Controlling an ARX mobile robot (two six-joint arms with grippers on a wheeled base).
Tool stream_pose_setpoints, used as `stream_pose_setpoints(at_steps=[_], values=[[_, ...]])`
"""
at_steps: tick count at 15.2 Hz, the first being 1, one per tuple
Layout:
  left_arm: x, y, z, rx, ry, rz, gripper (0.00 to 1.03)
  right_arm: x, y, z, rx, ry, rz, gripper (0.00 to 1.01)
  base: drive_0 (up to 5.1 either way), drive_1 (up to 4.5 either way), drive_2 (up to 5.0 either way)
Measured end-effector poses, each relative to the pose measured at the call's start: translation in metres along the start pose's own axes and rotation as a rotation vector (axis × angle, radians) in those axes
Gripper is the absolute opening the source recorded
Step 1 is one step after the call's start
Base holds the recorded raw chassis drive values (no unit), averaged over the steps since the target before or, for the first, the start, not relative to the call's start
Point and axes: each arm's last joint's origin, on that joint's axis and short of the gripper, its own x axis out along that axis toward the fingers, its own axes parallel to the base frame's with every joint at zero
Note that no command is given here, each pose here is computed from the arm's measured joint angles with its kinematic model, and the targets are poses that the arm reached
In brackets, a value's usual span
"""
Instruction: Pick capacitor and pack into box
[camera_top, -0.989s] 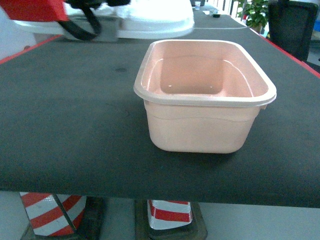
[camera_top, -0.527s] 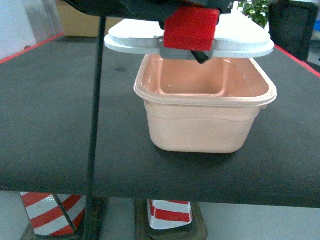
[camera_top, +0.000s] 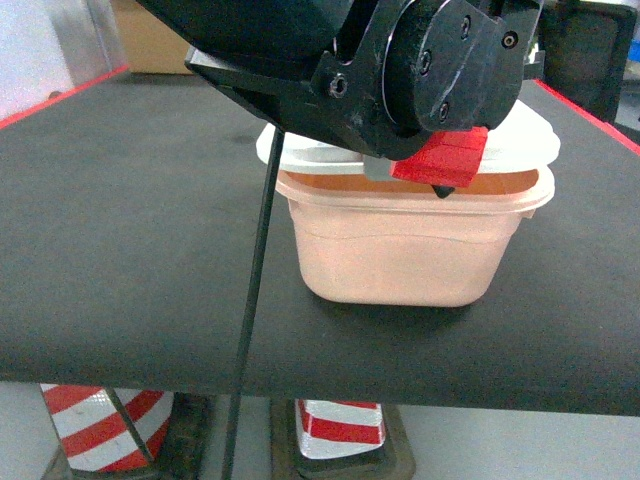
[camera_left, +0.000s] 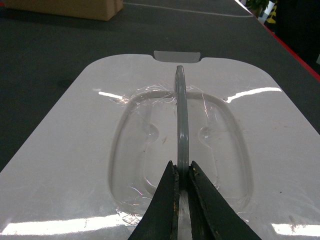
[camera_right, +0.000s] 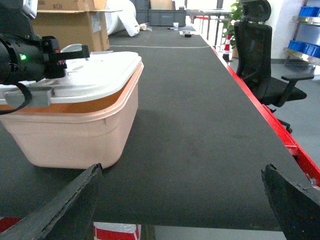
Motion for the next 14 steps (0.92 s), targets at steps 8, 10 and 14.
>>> stream_pose_setpoints(at_steps=[8, 10, 14], values=[[-0.002, -0.01, -0.002, -0.017, -0.002, -0.021, 0.37, 0.0, 0.0, 0.0, 0.0, 0.0, 0.0, 0.98, 0.0, 0.0, 0.0], [-0.002, -0.009, -0.002, -0.026, -0.014, -0.023, 0.54, 0.0, 0.0, 0.0, 0.0, 0.0, 0.0, 0.98, 0.0, 0.0, 0.0], [0.001, 0.002, 0.018, -0.061, -0.128, -0.028, 1.0, 0.0, 0.0, 0.0, 0.0, 0.0, 0.0, 0.98, 0.0, 0.0, 0.0]])
